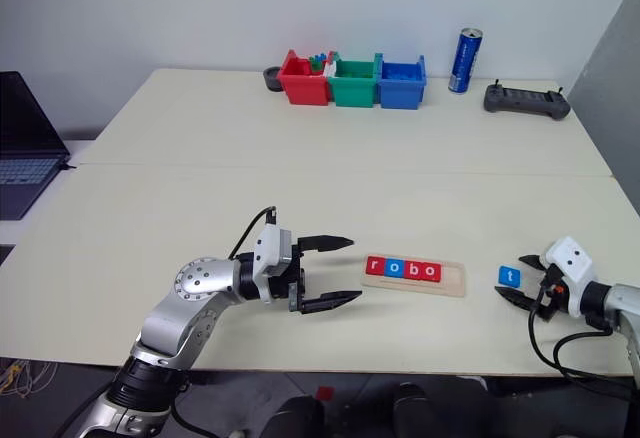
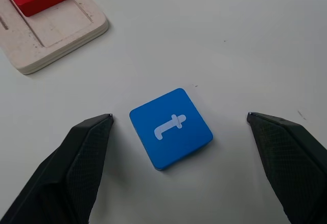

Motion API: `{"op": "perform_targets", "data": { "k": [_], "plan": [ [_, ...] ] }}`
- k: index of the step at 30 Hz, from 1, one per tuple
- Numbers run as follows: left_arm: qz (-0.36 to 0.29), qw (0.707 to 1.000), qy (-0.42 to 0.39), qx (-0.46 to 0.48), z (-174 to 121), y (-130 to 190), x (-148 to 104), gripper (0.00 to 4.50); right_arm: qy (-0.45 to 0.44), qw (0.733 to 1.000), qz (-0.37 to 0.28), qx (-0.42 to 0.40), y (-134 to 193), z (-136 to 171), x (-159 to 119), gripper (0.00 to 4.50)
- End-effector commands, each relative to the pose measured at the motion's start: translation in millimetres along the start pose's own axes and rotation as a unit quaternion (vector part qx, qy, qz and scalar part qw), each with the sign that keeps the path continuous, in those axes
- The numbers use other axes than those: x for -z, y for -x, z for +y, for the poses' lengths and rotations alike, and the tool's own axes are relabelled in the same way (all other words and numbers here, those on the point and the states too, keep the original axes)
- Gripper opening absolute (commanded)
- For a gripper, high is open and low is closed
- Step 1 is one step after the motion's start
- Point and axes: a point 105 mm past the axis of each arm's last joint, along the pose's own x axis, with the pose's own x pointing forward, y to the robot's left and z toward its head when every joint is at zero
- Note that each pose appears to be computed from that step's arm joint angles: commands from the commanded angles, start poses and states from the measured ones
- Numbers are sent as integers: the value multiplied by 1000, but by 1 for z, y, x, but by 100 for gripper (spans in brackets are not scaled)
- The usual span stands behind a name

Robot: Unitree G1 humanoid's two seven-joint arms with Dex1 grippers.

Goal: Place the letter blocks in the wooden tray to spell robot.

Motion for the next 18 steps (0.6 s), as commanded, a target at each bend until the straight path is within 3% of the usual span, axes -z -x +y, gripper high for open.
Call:
{"op": "perform_targets", "data": {
  "k": [1,8,18],
  "plan": [
    [-11,1000,-16,4,-3,-2,-9,450,-2,1000,12,-21,0,4,3,386],
    [-12,1000,-17,4,-3,-3,-11,450,1,1000,11,-28,-1,5,2,143],
    [-9,1000,-19,9,1,-1,-11,450,82,993,-32,-77,-11,28,-48,145]
  ]
}}
